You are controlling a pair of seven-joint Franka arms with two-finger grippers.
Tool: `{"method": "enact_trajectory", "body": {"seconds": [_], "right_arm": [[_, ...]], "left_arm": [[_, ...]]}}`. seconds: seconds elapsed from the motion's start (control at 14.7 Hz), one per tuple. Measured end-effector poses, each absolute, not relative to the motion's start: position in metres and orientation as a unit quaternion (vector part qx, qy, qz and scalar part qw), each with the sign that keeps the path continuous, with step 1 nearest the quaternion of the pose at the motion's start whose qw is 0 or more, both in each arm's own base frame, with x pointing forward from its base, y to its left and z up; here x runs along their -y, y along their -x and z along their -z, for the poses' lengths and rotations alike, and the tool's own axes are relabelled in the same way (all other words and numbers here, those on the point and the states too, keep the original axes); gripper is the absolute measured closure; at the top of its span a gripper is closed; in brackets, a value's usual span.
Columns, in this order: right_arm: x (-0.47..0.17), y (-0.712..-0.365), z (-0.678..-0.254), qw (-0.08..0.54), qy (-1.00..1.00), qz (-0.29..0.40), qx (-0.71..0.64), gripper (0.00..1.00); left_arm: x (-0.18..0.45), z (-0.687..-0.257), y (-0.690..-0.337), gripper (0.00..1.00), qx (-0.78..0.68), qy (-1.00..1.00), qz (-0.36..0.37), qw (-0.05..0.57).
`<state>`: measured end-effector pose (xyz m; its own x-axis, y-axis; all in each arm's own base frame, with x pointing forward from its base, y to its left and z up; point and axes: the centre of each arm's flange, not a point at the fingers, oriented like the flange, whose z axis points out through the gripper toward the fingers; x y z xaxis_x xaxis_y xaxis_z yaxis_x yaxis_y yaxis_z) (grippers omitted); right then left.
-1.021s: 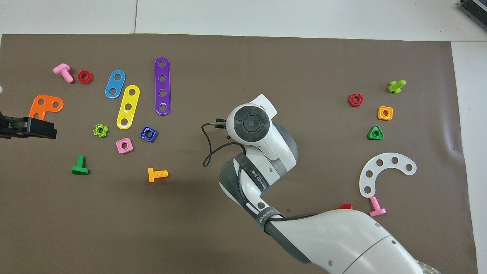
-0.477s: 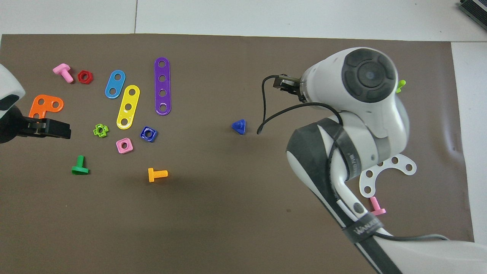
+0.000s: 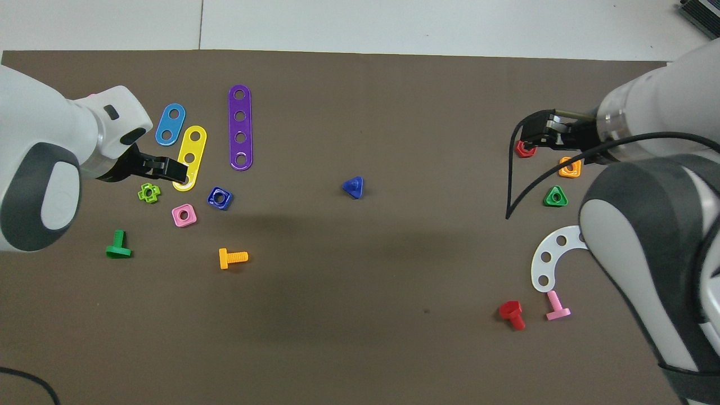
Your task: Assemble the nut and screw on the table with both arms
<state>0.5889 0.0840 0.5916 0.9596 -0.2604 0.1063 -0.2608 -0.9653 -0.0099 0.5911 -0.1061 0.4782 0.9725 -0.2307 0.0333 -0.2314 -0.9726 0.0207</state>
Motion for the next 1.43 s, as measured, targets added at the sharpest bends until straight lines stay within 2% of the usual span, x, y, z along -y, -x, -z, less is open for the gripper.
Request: {"method": "enact_trajectory", "body": {"seconds": [0.27,0.61,0.89,1.43], "right_arm": [[-0.031,-0.567,-0.618,0.009,-0.994,-0.032,0.104,0.0],[-0.021,-0.551,-0.628,-0.009,-0.996,0.005,0.092,0.0],[-0.001,-0.55,-0.624,-0.009,-0.998,0.011,0.057,0.0],[0.004,-0.549,-0.618,0.005,-0.999,0.015,0.049,0.0]], "left_arm": [[0.125,-0.422,-0.595,0.04,0.151,-0.988,-0.031,0.013],[0.126,-0.383,-0.592,0.09,0.192,-0.981,-0.024,0.012],[0.138,-0.337,-0.583,0.11,0.209,-0.977,-0.025,0.012],[0.139,-0.307,-0.579,0.19,0.226,-0.974,-0.011,0.012]]}}
